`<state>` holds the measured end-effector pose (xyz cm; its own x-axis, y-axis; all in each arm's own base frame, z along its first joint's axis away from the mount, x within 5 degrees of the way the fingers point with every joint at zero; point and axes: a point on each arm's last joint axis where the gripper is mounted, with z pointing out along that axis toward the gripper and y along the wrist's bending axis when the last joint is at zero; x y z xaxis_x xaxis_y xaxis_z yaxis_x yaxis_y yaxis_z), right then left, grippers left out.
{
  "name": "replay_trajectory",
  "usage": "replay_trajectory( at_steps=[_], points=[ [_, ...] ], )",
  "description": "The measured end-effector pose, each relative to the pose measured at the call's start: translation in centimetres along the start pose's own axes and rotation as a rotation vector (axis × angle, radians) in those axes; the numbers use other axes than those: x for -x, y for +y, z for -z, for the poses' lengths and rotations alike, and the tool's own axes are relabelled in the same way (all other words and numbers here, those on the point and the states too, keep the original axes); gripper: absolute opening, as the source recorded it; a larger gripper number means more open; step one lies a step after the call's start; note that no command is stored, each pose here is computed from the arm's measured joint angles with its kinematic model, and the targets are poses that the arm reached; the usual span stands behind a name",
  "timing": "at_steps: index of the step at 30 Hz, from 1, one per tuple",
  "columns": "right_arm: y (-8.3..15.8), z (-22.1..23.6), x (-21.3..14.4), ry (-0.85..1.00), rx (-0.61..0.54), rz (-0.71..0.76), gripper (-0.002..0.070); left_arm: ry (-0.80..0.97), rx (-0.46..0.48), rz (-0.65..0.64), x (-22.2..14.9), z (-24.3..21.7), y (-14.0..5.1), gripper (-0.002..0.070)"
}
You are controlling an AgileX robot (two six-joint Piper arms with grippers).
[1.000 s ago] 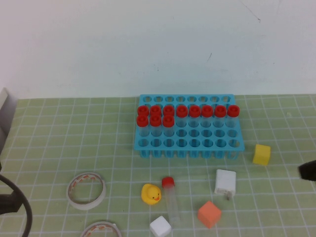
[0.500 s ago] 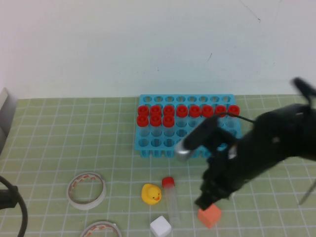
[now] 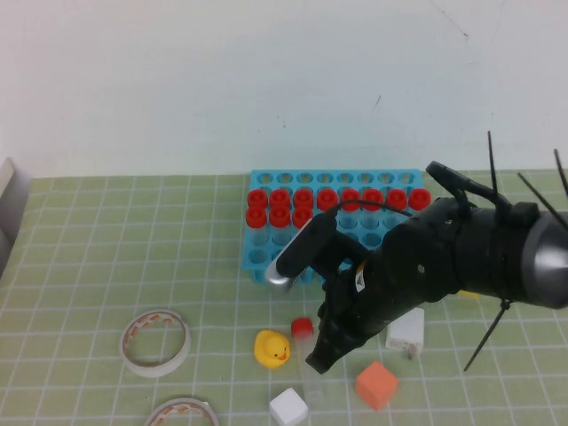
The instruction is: Place the test tubes
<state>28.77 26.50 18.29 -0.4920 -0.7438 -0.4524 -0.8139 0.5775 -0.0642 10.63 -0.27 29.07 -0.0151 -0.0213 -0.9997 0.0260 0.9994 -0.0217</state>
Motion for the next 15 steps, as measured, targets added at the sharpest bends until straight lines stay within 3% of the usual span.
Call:
replay_trajectory(
  at_steps=[8,11,15],
  points=[
    [0.3,-3.9,-1.3,0.092,0.038,-0.139,0.0008,-0.031,0.010,-0.007,0.3,1.9,0.1,-0.0001],
    [0.3,-5.0,-1.4,0.118,0.040,-0.184,0.0069,-0.011,0.013,0.007,0.1,2.0,0.1,-0.0001],
    [0.1,-6.1,-0.7,0.120,0.036,-0.260,0.0219,0.006,0.016,0.012,0.0,2.0,0.1,-0.0001]
  ],
)
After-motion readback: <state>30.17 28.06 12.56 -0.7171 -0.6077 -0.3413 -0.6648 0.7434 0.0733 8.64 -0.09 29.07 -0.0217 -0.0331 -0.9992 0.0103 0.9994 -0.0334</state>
